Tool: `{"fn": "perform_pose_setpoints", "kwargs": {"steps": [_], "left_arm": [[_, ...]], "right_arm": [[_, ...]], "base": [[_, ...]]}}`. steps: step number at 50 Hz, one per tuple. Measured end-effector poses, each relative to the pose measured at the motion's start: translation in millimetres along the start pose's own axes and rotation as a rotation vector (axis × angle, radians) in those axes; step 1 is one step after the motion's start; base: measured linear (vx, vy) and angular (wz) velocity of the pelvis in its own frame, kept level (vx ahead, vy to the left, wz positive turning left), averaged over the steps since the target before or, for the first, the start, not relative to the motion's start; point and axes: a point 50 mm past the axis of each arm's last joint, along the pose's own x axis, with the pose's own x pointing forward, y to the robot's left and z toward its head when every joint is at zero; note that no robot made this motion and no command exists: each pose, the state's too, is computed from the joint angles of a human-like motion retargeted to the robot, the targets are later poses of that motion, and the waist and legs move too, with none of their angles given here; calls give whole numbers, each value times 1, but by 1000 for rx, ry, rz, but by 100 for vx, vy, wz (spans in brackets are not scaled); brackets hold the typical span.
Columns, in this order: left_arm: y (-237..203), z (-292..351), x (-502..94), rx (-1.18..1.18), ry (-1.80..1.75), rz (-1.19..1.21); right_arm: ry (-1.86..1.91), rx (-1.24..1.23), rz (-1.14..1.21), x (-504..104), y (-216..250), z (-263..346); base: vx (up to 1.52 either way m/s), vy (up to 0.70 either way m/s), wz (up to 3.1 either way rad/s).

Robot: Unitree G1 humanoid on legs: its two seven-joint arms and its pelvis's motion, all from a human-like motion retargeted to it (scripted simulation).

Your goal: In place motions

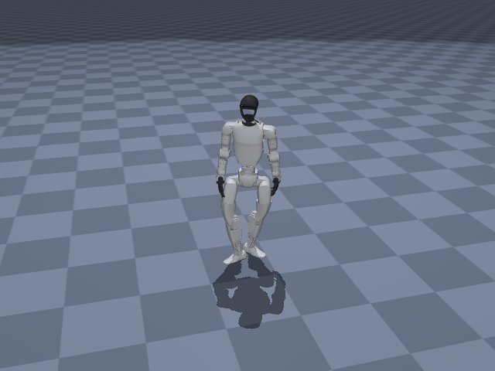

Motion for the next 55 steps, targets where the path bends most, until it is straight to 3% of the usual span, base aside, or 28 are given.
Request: {"fn": "perform_pose_setpoints", "kwargs": {"steps": [13, 22, 30, 40, 48, 55], "left_arm": [[20, 48, -9, 30, -199, 236], [-11, 78, -10, 76, -271, 150], [-27, 65, -5, 94, -217, 15], [-16, 69, -7, 90, -246, 35], [-7, 82, -13, 71, -276, 52], [-1, 94, -18, 69, -312, 68]], "right_arm": [[123, 152, -62, -5, -10, -37], [160, 131, -73, -7, -14, -40], [265, 86, -24, -8, -2, -58], [266, 218, 63, -5, 32, -69], [232, 315, 84, -4, 34, -65], [184, 250, 38, -2, 16, -45]], "base": [[-29, 27, -148], [-25, 20, -178], [5, 3, -104], [9, -12, -85], [2, -23, 58], [-12, -22, 334]]}}
